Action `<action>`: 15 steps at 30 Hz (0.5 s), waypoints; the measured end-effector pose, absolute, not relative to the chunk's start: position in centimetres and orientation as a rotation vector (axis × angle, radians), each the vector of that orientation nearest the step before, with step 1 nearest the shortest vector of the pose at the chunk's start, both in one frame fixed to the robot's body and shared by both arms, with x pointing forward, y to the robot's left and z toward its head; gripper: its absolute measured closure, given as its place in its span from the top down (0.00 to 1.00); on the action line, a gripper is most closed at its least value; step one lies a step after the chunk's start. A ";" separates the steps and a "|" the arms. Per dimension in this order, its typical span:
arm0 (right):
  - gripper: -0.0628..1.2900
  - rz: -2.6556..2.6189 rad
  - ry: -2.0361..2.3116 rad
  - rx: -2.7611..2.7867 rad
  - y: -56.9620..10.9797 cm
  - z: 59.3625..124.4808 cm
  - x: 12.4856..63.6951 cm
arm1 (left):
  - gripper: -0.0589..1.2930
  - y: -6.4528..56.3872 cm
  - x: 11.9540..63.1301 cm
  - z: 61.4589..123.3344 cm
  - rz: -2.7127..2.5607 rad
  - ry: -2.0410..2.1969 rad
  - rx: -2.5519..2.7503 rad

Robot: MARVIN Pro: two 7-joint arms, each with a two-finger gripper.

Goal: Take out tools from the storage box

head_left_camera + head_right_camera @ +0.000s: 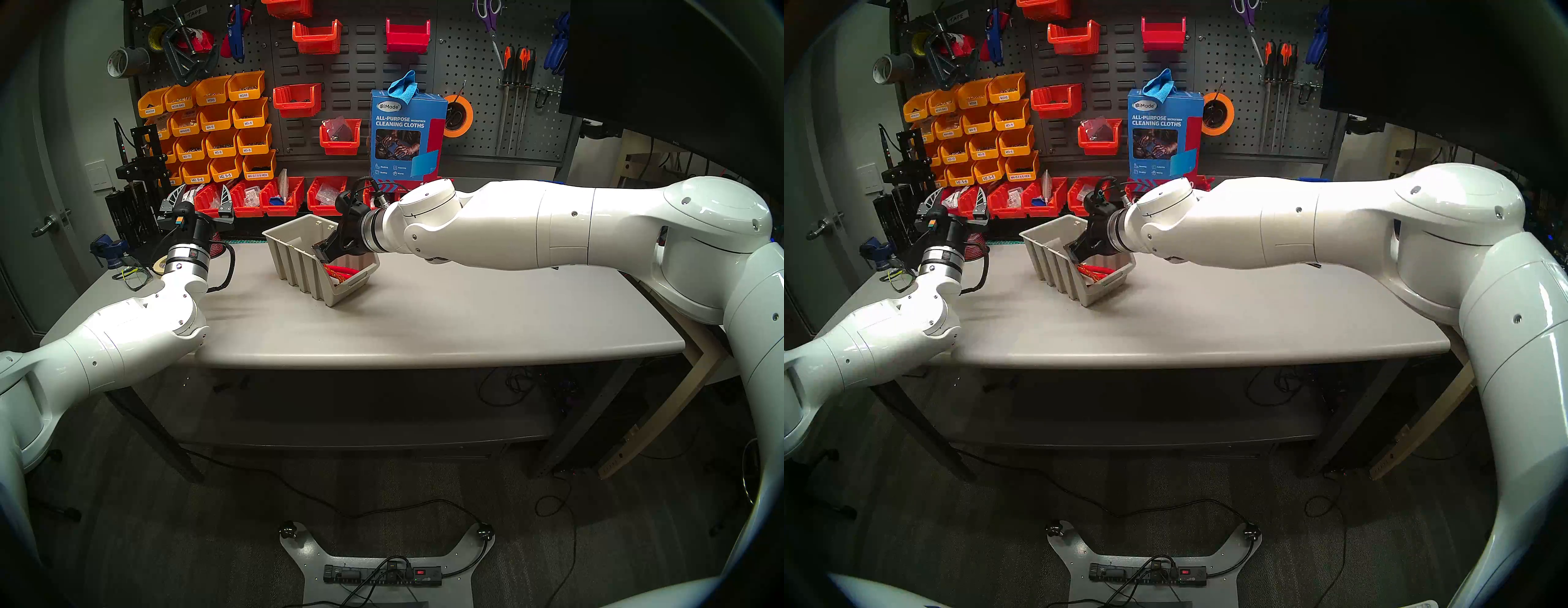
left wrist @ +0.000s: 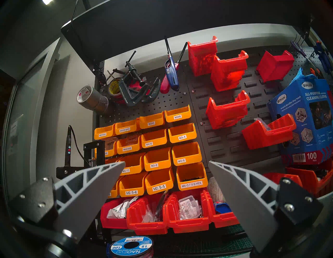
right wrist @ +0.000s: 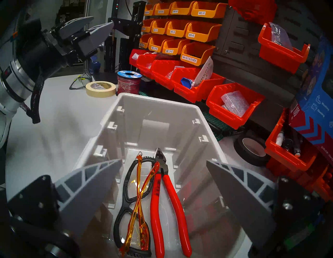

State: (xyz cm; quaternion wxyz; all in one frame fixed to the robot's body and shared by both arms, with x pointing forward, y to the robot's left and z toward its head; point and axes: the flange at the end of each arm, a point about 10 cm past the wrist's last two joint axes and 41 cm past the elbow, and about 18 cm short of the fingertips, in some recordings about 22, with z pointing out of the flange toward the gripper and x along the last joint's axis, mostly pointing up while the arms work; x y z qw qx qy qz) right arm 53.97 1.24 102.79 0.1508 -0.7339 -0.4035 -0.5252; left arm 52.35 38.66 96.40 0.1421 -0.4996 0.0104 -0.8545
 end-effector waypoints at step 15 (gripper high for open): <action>0.90 -1.472 -1.070 -2.176 -2.3 101.7 55.4 | 0.97 38.7 52.3 96.4 -2.465 0.030 -1.442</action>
